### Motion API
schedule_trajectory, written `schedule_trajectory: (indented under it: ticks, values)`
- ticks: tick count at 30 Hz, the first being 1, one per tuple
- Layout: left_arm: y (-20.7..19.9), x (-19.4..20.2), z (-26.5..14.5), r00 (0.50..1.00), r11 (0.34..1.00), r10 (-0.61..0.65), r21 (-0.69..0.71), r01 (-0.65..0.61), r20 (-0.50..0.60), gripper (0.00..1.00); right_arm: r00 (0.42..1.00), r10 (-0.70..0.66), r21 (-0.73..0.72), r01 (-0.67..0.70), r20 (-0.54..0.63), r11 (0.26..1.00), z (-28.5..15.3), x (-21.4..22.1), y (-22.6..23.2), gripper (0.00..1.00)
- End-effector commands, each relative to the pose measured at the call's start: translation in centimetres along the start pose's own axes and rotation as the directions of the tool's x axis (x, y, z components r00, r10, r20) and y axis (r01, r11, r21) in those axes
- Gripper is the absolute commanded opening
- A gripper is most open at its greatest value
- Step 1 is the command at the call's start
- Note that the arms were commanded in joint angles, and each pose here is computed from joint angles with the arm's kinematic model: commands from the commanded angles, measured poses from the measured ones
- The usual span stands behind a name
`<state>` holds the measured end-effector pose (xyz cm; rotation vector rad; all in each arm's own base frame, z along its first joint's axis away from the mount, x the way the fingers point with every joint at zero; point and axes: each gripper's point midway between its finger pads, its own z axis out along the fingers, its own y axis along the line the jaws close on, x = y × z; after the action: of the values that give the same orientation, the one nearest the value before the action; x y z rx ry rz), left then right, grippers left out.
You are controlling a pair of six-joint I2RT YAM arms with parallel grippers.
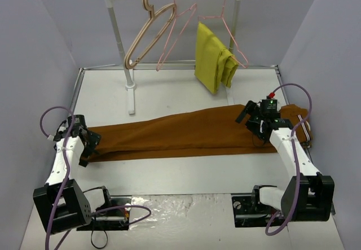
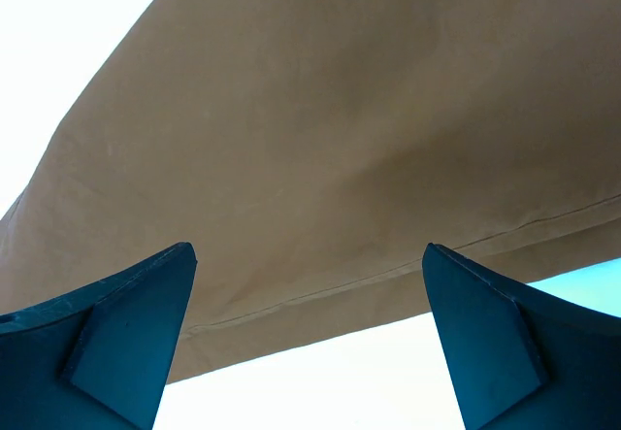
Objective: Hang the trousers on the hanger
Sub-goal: Fold the trousers at the center of the board.
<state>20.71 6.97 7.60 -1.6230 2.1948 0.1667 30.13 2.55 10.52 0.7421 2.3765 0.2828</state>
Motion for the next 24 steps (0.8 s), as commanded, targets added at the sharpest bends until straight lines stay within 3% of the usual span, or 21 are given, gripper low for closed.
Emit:
schedule_trajectory:
  ticks: [1,5,8,11,12,15,20,24]
  values:
    - [-0.5,-1.1,0.4,0.998,0.999,-0.045,-0.014,0.045,0.037,0.86,0.999,-0.030,-0.026,0.029,-0.012,0.999,-0.7,0.5,0.3,1.00]
    - [0.0,-1.2,1.3,0.997,0.996,-0.065,-0.060,0.068,0.051,0.75,0.999,-0.048,-0.033,0.047,-0.019,0.998,-0.7,0.9,0.8,1.00]
    - [0.1,-1.3,1.6,0.995,0.994,-0.080,-0.075,0.084,0.057,0.57,0.999,-0.051,-0.024,0.051,-0.013,0.998,-0.7,0.8,0.7,1.00]
    - [-0.7,-2.0,1.4,0.994,0.995,-0.078,-0.049,0.082,0.078,0.33,0.998,-0.054,-0.023,0.054,-0.014,0.998,-0.6,0.7,0.8,1.00]
    - [-1.0,-2.5,1.3,0.992,0.996,-0.076,-0.040,0.080,0.096,0.20,0.998,-0.056,-0.024,0.055,-0.012,0.998,-0.6,0.7,0.8,1.00]
    - [-3.0,-5.1,-0.3,0.985,0.999,-0.032,0.030,0.028,0.168,0.03,0.998,-0.058,-0.022,0.058,-0.014,0.998,-0.5,0.6,0.9,1.00]
    - [-8.3,-10.2,-4.9,0.954,0.977,0.024,0.195,-0.085,0.298,0.02,0.998,-0.063,-0.014,0.063,-0.013,0.998,-0.5,0.6,0.7,1.00]
    - [-10.6,-11.6,-7.5,0.922,0.928,0.061,0.317,-0.193,0.383,0.02,0.997,-0.071,-0.004,0.071,-0.019,0.997,-0.4,0.8,0.4,1.00]
